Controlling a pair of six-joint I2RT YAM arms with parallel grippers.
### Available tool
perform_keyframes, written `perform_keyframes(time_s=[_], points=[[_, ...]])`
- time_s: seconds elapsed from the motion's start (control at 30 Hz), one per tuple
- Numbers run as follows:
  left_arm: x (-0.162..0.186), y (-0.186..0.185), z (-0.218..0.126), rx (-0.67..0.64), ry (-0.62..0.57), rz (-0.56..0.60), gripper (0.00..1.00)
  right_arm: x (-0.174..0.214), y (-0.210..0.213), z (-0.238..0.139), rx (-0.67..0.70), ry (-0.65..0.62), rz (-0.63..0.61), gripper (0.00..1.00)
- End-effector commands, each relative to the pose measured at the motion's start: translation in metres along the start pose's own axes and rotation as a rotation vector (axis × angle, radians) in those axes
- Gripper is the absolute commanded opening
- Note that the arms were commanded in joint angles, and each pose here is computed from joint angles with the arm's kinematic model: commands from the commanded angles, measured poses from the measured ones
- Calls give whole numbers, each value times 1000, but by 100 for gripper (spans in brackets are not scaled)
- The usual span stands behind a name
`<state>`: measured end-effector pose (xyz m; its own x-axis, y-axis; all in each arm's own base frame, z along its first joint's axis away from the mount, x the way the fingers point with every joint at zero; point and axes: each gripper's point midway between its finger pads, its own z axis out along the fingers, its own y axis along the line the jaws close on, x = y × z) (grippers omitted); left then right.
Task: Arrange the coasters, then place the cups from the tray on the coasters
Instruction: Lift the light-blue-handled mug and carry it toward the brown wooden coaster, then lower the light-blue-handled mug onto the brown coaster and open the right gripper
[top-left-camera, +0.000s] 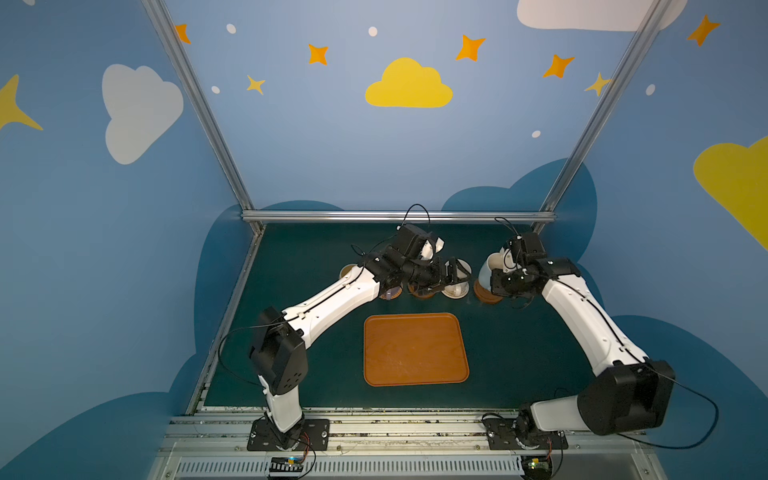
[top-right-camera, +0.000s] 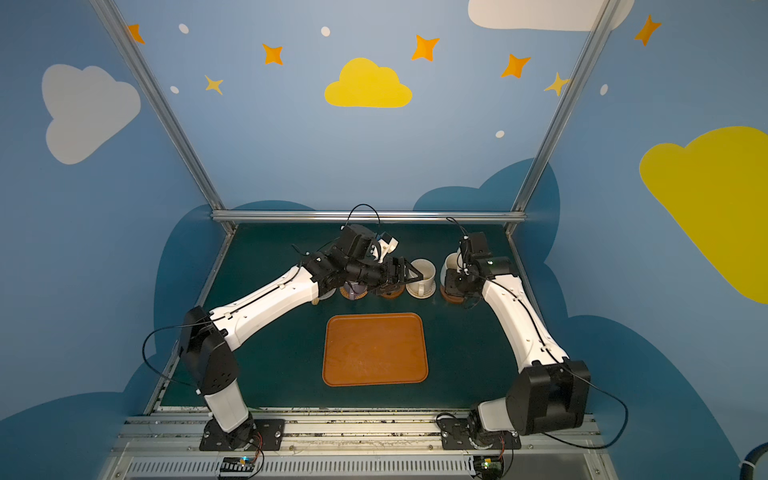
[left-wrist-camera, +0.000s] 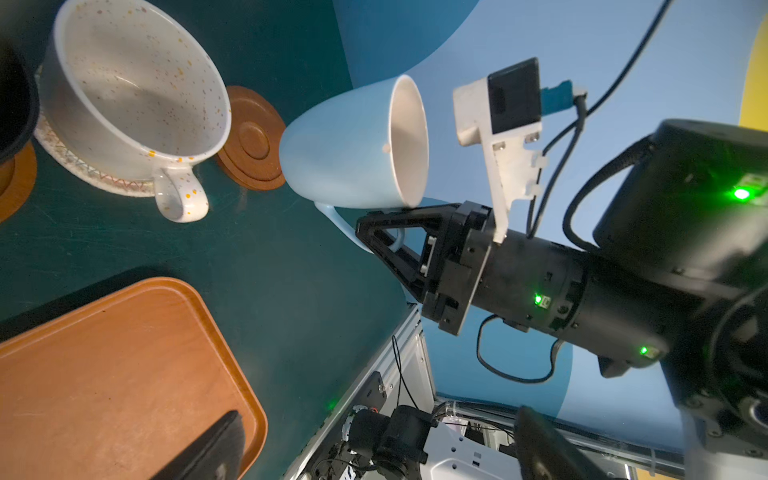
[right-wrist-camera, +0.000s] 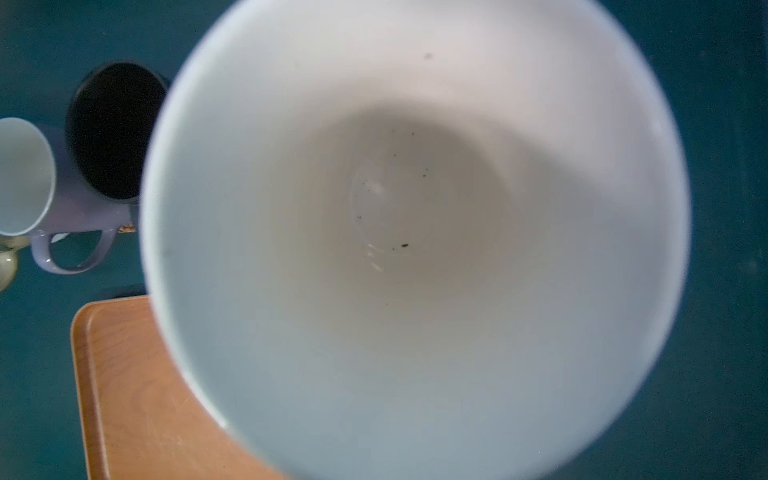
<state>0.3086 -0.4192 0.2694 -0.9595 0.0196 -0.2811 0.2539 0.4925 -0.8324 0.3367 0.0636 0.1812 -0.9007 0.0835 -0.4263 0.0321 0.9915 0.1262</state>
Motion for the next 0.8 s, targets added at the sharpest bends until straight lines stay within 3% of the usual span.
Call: perform_keyframes(time_s=[0.0, 0.2, 0.57, 0.77], points=[[5, 5, 7, -25, 63, 13, 100, -29, 0, -9, -11, -86, -25, 0], [6, 10, 18, -50, 108, 13, 100, -30, -19, 10, 48, 1, -63, 0], [-9, 18, 34, -56, 63, -9, 100, -32, -31, 46, 95, 244, -40, 0], [-8, 22, 32, -78, 49, -4, 100, -37, -33, 55, 105, 220, -51, 0]])
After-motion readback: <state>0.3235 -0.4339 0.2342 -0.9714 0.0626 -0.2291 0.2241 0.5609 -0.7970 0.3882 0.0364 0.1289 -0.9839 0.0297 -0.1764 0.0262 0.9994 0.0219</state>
